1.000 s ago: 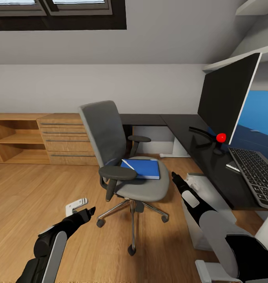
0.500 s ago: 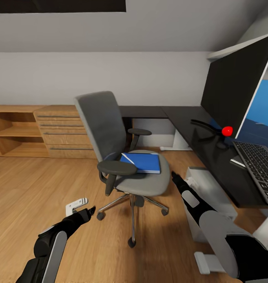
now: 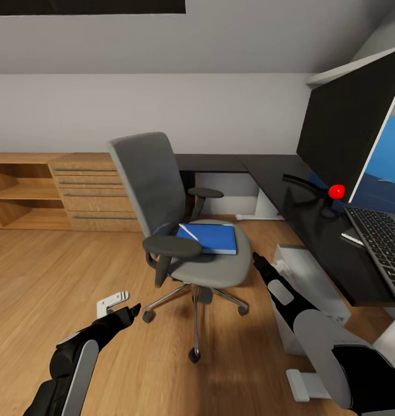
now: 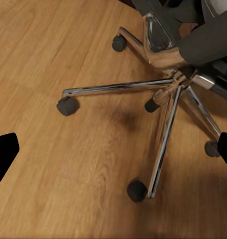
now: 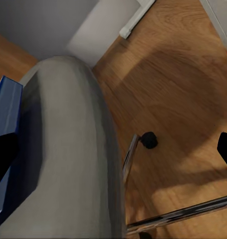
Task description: In the bedroom, organize the workspace by keeping the computer under the desk, ensuring the monitor is on the desk, placing the keyboard on the desk next to the monitor, placing the mouse on the desk next to the keyboard, moving the folder from the swivel chair onto the desk next to the mouse, stacking the notebook on top of the folder with the pen on top of the notebook, and positioning the swivel chair next to the desk.
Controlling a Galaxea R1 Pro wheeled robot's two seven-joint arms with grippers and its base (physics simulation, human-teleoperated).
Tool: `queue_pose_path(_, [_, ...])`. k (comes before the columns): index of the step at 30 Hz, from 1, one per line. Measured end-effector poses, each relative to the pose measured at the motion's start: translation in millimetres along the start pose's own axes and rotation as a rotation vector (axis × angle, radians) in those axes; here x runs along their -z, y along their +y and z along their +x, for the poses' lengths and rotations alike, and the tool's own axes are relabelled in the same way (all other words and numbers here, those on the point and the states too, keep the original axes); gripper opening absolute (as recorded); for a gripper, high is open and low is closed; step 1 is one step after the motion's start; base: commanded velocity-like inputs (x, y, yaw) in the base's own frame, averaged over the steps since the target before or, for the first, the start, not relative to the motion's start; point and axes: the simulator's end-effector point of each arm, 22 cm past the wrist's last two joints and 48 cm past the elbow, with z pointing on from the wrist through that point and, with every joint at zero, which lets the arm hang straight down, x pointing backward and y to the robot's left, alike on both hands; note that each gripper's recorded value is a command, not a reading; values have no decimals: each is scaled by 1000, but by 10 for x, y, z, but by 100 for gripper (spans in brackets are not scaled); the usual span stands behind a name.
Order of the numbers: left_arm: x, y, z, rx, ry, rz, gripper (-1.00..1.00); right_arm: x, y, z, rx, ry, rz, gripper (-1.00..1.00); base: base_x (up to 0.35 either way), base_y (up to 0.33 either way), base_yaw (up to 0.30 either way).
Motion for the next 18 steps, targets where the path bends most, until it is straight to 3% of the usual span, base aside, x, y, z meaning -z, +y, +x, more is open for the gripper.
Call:
queue_pose_path(13, [-5, 18, -5, -1, -4, -5, 100, 1, 1, -3, -1, -1, 0, 100, 178, 0, 0])
queue_pose_path(18, [-7, 19, -4, -1, -4, -5, 100, 0, -3, 1, 0, 0, 0, 100, 60, 0, 0])
